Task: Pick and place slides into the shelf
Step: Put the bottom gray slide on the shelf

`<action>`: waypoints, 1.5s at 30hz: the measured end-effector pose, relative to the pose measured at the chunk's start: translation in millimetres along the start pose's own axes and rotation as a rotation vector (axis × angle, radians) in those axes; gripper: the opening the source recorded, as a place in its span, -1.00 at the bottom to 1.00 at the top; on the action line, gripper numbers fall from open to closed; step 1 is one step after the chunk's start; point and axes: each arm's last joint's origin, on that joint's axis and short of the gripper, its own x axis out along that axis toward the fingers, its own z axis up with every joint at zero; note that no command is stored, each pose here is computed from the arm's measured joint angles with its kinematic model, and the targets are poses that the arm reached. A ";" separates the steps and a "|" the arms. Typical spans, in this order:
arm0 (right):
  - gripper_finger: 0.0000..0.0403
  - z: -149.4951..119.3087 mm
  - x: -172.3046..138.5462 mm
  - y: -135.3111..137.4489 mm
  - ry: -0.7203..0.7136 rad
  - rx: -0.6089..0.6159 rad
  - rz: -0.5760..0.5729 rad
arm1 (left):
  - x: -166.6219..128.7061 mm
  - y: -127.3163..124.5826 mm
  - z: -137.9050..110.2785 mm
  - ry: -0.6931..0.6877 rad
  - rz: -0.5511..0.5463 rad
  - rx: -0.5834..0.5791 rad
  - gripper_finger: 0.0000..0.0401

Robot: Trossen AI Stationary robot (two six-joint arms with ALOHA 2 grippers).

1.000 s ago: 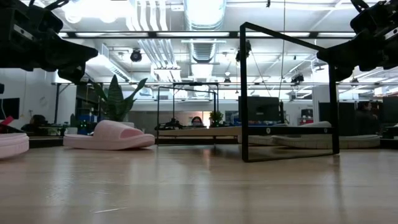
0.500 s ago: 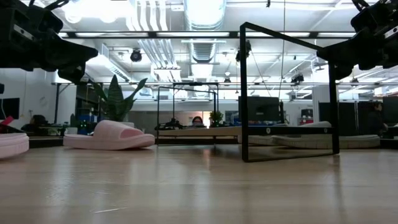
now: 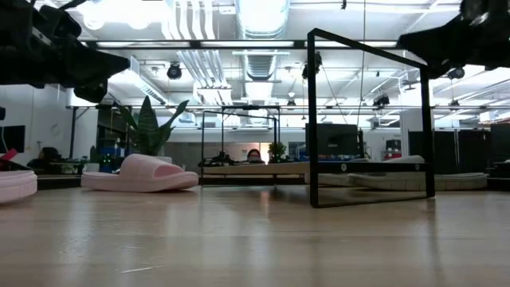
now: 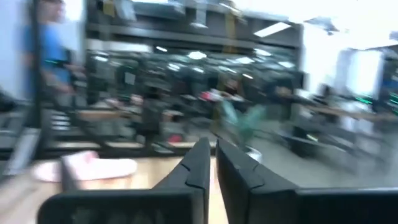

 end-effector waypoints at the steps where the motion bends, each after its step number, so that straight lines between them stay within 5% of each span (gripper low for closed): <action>1: -0.81 2.4 -0.3 -1.3 0.016 0.014 -0.033 | 0.0 0.2 0.0 -0.001 0.009 -0.001 -1.00; 15: -0.01 63.6 -17.0 -20.9 0.083 0.481 -0.385 | -0.1 0.3 1.7 -0.006 0.010 -0.001 -0.33; 21: 0.02 80.6 -19.1 -24.0 0.229 0.588 -0.475 | -0.4 0.2 7.4 -0.064 0.014 -0.007 -0.21; 33: 0.01 85.8 0.0 -20.3 0.493 0.588 -0.622 | -0.7 0.1 10.9 -0.099 0.020 0.086 -0.20; 45: 0.01 76.8 -16.0 -22.3 0.642 0.808 -0.756 | -0.6 0.2 10.9 -0.098 0.024 0.092 -0.20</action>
